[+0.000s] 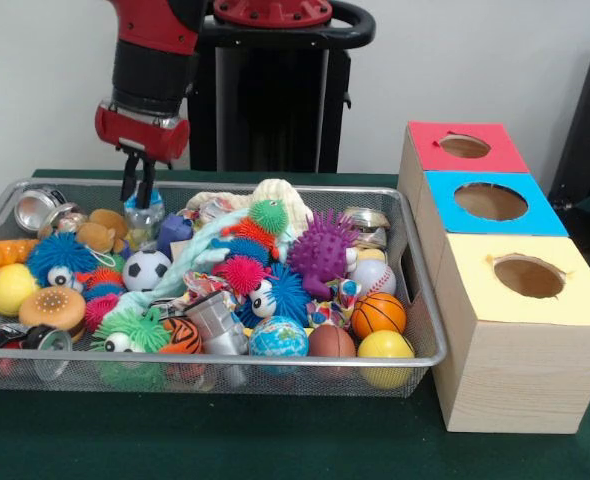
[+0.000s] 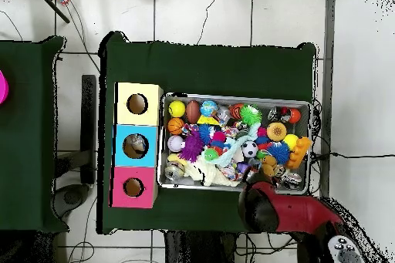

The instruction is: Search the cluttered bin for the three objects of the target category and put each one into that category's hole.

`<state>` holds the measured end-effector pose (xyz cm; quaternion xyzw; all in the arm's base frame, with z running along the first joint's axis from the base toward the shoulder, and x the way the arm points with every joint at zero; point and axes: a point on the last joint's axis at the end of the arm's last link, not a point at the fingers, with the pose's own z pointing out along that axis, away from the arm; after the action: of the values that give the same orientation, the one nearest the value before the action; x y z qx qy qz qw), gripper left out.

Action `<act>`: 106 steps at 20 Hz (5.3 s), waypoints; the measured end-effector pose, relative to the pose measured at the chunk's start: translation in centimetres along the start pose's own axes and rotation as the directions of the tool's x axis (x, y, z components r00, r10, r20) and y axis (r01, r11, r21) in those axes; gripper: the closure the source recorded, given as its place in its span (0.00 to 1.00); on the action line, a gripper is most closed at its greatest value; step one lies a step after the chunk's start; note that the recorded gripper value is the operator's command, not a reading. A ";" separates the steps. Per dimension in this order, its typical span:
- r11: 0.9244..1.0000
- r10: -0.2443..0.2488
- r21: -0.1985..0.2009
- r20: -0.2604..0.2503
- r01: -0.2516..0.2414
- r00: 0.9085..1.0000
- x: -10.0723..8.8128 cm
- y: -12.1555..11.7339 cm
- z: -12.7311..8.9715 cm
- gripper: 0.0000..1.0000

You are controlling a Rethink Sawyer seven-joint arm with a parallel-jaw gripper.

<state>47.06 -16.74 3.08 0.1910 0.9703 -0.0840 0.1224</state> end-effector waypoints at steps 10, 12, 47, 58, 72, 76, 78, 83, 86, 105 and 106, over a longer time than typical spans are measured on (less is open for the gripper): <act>0.997 0.046 -0.061 -0.040 -0.048 0.998 -4.0 2.3 -5.6 1.00; 0.996 0.045 -0.082 -0.020 -0.046 0.999 -5.1 3.7 -6.9 1.00; 0.962 -0.139 -0.245 -0.069 0.118 0.988 0.1 28.7 -17.1 1.00; 0.970 -0.095 -0.233 -0.096 0.071 0.991 3.1 32.7 -16.3 1.00; 0.981 -0.011 -0.192 -0.096 -0.008 0.995 2.5 34.8 -15.1 0.00; 0.982 0.013 -0.186 -0.103 -0.032 0.995 2.3 35.1 -14.8 0.00; 0.981 0.023 -0.187 -0.108 -0.043 0.994 2.2 35.1 -14.7 0.00; 0.976 0.064 -0.200 -0.105 -0.084 0.992 0.9 35.2 -15.9 0.00; 0.973 0.081 -0.206 -0.109 -0.102 0.991 -0.1 35.0 -17.6 0.00; 0.954 0.266 -0.115 -0.098 -0.277 0.959 -9.8 19.6 -17.0 0.00; 0.955 0.266 -0.111 -0.097 -0.276 0.959 -9.9 19.1 -16.6 0.00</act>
<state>59.99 0.73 19.38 0.3174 0.9425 0.0016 0.1048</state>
